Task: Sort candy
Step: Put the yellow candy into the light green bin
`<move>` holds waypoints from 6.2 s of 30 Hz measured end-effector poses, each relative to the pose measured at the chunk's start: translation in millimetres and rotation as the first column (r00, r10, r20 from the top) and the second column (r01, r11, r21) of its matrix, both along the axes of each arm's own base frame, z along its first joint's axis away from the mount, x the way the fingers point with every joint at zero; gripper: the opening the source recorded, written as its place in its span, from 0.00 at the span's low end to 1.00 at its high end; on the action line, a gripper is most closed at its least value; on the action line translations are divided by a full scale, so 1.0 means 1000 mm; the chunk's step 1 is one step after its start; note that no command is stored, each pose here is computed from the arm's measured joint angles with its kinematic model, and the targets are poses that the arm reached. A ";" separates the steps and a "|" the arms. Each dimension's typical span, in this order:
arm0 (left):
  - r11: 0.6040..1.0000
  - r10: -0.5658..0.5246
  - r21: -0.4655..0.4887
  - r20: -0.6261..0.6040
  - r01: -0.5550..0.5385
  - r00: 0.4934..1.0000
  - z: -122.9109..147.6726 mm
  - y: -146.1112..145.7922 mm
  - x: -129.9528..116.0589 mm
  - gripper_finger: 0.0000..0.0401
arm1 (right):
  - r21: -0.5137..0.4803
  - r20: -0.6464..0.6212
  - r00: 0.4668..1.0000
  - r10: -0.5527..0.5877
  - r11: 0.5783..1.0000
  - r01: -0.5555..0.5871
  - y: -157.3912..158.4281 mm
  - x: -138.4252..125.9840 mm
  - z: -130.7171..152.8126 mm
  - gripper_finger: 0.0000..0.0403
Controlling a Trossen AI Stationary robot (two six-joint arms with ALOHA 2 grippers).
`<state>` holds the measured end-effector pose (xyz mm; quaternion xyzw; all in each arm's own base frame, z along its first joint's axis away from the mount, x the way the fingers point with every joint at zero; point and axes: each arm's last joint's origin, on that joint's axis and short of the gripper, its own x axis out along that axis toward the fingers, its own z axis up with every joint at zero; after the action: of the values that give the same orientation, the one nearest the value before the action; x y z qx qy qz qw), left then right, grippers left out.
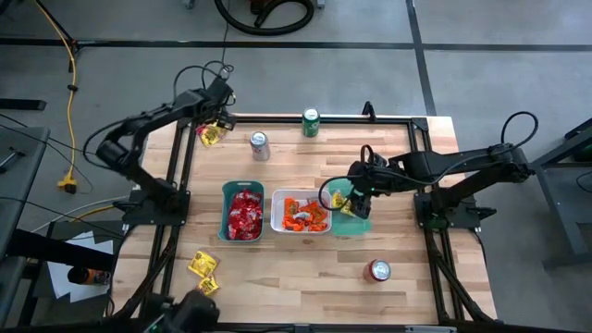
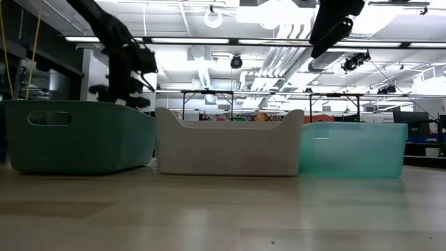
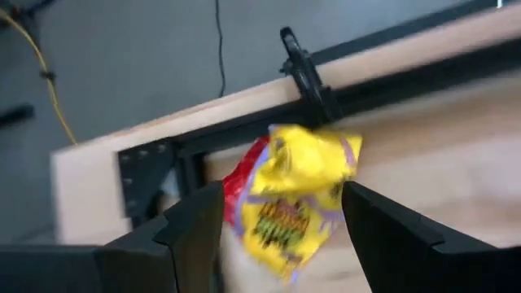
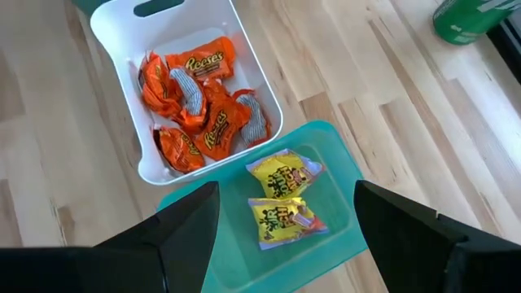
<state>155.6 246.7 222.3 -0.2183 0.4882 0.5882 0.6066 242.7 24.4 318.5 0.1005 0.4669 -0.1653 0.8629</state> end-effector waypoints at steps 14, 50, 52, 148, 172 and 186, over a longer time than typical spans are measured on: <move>0.984 0.098 -0.148 -0.041 -0.103 0.994 -0.069 0.028 0.007 0.59 | 0.008 0.010 0.999 -0.043 0.999 0.043 0.000 0.000 0.000 0.69; 0.567 -0.799 0.452 0.506 0.689 0.326 0.130 -0.156 0.039 0.00 | -0.062 0.291 0.956 0.020 0.998 -0.002 0.001 0.023 0.018 0.69; 0.482 -0.843 0.484 0.484 0.730 0.236 0.133 -0.176 0.048 0.00 | -0.062 0.325 0.945 0.034 0.998 -0.015 0.002 0.025 0.021 0.69; 0.592 -0.805 0.521 0.428 0.615 0.411 0.083 -0.239 0.022 0.52 | 0.244 -0.069 0.957 -0.281 0.926 0.289 -0.008 -0.003 -0.056 0.43; 0.237 -0.729 -0.288 0.579 0.928 0.366 0.060 -0.377 -0.014 0.52 | 0.092 0.149 0.944 -0.295 0.954 0.284 -0.041 0.013 -0.025 0.63; 0.097 -0.898 -0.269 0.392 0.958 0.201 -0.042 -0.503 -0.021 0.52 | 0.040 0.129 0.956 -0.264 0.965 0.261 -0.051 0.011 -0.026 0.63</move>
<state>134.8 -256.3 180.2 -0.0350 0.5979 -0.0769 0.7971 254.0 -26.5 292.8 0.1819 0.3928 -0.2659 0.8614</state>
